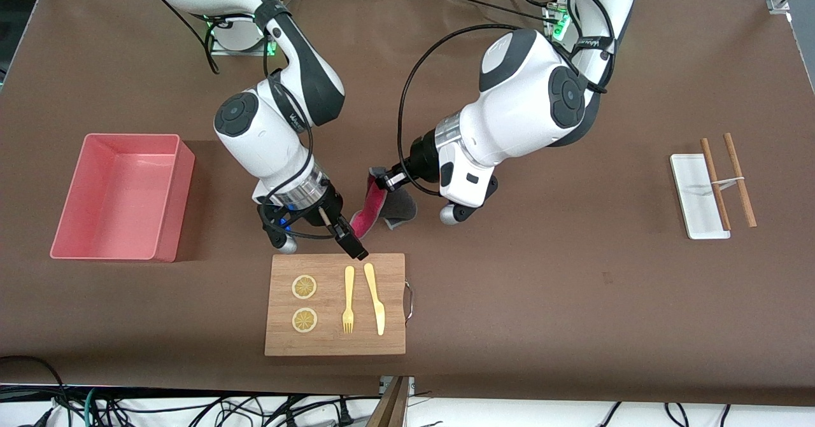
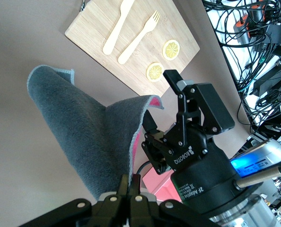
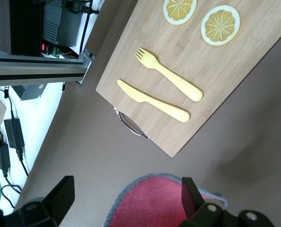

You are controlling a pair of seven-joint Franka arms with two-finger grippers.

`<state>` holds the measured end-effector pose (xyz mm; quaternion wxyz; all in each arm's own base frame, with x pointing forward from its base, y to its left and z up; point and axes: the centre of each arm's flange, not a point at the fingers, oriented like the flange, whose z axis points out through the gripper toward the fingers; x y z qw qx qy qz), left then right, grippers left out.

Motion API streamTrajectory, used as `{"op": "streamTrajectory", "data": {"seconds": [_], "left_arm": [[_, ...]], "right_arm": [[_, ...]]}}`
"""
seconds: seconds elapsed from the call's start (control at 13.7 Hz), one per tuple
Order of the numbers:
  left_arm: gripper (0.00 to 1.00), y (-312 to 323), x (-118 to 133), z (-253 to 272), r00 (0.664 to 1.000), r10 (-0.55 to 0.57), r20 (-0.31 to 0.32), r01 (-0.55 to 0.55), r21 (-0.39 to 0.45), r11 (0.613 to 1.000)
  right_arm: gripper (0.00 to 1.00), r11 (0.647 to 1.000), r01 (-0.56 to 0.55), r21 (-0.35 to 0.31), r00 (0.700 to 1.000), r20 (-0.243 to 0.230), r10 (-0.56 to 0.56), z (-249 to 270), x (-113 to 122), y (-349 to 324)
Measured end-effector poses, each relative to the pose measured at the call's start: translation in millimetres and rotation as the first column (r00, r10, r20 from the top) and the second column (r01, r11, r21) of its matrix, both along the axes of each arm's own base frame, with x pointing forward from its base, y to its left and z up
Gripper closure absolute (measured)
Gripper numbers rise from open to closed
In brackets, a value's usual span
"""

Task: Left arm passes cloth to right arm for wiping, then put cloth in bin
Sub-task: 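Open the left gripper to release the cloth and draw it back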

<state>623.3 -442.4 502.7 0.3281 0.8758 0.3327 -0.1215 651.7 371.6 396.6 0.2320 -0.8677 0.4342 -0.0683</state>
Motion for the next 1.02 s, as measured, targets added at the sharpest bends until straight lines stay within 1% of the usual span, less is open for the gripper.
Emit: {"op": "streamTrajectory", "data": {"seconds": [0.15,0.29,0.37,0.44,0.58,0.66,0.88,1.02], "left_arm": [[0.98,0.5,0.3,0.0,1.0,0.001,0.0,-0.001,0.0,1.0],[0.98,0.7,0.5,0.0,1.0,0.001,0.0,-0.001,0.0,1.0],[0.98,0.7,0.5,0.0,1.0,0.001,0.0,-0.001,0.0,1.0],[0.98,0.7,0.5,0.0,1.0,0.001,0.0,-0.001,0.0,1.0],[0.98,0.8,0.5,0.0,1.0,0.001,0.0,-0.001,0.0,1.0],[0.98,0.8,0.5,0.0,1.0,0.001,0.0,-0.001,0.0,1.0],[0.98,0.8,0.6,0.0,1.0,0.001,0.0,-0.001,0.0,1.0],[0.98,0.8,0.6,-0.3,1.0,0.001,0.0,-0.001,0.001,1.0]], "right_arm": [[0.0,1.0,-0.002,0.004,1.0,-0.005,0.002,-3.2,-0.5,3.4],[0.04,1.0,-0.011,0.01,1.0,-0.015,0.011,-6.9,-5.1,12.0],[0.16,1.0,-0.017,0.014,1.0,-0.021,0.017,-9.9,-8.2,17.7],[0.3,1.0,-0.02,0.016,0.999,-0.029,0.02,-13.9,-10.3,21.7],[0.54,1.0,-0.019,0.022,0.999,-0.045,0.02,-21.6,-12.4,25.8],[0.63,0.999,-0.016,0.029,0.999,-0.051,0.017,-23.4,-12.5,26.3],[0.98,0.999,-0.007,0.042,0.998,-0.059,0.009,-23.5,-12.3,26.2],[1.0,0.999,-0.006,0.044,0.998,-0.059,0.009,-23.0,-12.2,26.4]]}}
